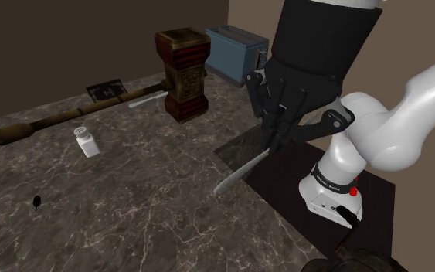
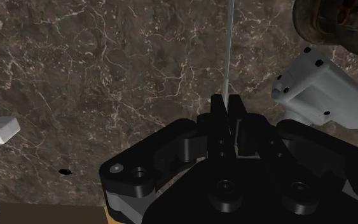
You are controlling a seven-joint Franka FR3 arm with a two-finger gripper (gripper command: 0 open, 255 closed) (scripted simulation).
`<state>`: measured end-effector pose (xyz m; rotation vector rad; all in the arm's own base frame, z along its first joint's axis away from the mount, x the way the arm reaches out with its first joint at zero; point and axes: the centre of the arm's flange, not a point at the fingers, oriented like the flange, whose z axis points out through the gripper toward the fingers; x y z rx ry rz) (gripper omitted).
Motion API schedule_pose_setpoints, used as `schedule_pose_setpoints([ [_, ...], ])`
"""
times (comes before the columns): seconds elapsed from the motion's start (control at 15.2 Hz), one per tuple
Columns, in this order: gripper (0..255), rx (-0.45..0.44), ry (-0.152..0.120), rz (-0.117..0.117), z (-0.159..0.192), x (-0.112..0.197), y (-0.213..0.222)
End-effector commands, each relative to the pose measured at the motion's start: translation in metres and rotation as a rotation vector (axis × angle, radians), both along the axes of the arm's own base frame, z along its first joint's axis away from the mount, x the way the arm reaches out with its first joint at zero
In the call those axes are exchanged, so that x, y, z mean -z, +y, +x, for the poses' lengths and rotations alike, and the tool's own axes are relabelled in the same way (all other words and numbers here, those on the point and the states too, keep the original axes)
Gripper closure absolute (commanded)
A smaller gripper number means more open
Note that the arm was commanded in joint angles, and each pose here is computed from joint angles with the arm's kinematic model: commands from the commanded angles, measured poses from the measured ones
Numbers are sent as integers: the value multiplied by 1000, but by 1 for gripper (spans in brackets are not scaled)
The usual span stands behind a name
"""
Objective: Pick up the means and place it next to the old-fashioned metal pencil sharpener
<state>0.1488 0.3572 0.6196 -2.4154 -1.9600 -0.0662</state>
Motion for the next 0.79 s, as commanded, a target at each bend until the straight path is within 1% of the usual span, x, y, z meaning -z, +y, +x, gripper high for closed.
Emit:
schedule_pose_setpoints([
  [0.0,255,1,0,0,-3,9,2],
  [0.73,255,1,0,0,-3,67,2],
])
